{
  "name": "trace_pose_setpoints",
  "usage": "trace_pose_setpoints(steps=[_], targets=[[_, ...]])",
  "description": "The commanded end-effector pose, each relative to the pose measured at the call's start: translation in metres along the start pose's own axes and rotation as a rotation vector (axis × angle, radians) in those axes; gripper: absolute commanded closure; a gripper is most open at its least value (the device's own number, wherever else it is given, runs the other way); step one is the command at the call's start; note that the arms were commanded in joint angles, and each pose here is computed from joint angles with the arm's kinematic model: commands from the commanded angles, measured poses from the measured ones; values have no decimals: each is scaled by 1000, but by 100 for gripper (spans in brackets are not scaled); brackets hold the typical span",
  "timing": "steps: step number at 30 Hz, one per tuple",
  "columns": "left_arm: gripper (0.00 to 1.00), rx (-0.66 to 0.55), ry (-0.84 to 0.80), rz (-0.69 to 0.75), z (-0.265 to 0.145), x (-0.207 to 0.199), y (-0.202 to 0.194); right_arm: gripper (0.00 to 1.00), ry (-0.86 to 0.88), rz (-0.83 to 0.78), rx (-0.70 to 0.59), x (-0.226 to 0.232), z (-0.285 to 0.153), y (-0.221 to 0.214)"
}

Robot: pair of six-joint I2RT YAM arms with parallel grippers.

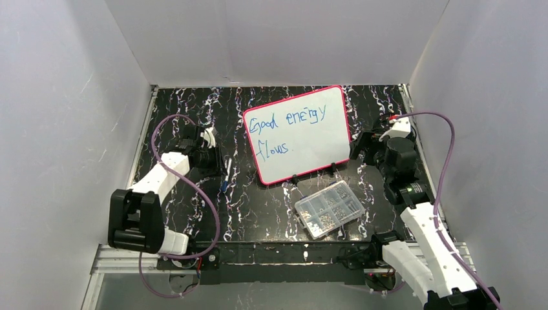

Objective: Write a sentence on the whiteboard
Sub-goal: Place the whiteboard marker at the center of the board, then reset both arms

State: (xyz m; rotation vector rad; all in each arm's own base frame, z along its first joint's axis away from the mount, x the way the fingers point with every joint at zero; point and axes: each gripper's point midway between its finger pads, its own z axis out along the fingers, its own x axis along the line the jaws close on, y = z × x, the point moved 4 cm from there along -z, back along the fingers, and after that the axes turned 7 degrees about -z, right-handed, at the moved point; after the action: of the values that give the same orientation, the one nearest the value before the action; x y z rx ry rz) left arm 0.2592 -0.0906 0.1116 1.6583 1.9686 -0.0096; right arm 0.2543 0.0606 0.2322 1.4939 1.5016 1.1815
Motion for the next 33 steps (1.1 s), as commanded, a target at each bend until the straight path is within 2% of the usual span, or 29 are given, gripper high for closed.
trace_pose_setpoints(steps=[1,3,5,6,11,13,16,20,25,28,33], targets=[[63,3,17,8,-1,3,10,1,-85,-15,-99,-13,-6,15],[45,13,4,-12,0,3,11,1,-94,-13,-115,-15,-9,17],[35,2,-7,-27,-2,5,13,1,-94,-12,-130,-15,-12,19],[27,-11,-9,-29,-5,5,14,1,-96,-10,-136,-15,-13,20],[18,-207,12,10,-34,3,34,1,-104,-18,-159,-17,-21,29],[3,-326,42,30,-53,2,47,1,-108,-26,-170,-17,-25,34],[2,-490,84,52,-85,-1,65,1,-122,-35,-189,-20,-30,40],[2,-643,151,32,-130,-4,82,1,-151,-38,-201,-24,-33,42],[2,-843,106,87,-170,-14,87,1,-162,-40,-204,-26,-34,41],[2,-901,93,111,-178,-14,83,1,-164,-42,-206,-26,-34,41],[2,-894,98,92,-173,-8,73,1,-163,-42,-215,-26,-35,42]])
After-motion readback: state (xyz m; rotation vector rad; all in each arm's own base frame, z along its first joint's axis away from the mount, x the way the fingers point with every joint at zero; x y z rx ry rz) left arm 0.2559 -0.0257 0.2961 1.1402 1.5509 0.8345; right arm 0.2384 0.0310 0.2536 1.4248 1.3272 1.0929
